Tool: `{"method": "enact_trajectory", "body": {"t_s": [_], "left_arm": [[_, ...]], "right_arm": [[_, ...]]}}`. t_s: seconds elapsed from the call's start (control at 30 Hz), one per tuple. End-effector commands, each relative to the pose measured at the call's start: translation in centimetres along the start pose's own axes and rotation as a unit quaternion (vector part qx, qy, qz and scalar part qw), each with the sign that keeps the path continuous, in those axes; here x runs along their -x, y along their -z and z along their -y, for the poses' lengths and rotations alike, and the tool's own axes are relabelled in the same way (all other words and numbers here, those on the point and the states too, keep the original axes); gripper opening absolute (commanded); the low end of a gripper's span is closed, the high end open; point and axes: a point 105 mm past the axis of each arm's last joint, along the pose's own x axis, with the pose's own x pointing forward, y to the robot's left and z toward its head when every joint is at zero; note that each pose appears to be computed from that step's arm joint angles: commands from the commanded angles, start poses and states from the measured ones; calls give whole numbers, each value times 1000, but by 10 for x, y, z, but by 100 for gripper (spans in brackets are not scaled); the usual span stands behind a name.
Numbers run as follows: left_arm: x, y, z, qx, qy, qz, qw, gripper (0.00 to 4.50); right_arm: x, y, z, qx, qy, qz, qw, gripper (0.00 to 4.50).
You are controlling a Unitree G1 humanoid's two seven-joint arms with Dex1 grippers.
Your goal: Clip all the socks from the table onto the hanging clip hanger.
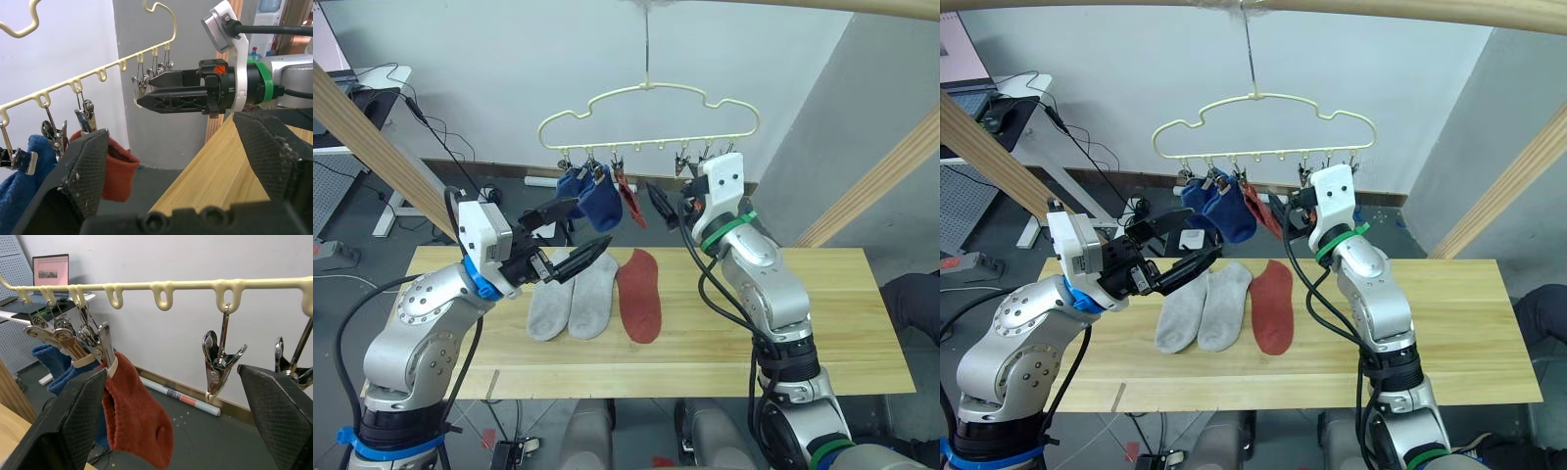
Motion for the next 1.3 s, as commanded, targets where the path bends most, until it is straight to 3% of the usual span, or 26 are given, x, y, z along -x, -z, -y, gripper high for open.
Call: {"method": "enact_trajectory", "body": {"t_s": [0.03, 1.3], "left_arm": [[2, -12, 4, -25, 1, 14, 1000, 450], [-1, -7, 8, -14, -6, 5, 1000, 450]], "right_arm": [[-5, -20, -9, -6, -16, 41, 999, 447], [-21, -30, -9, -29, -15, 59, 998, 447]]}}
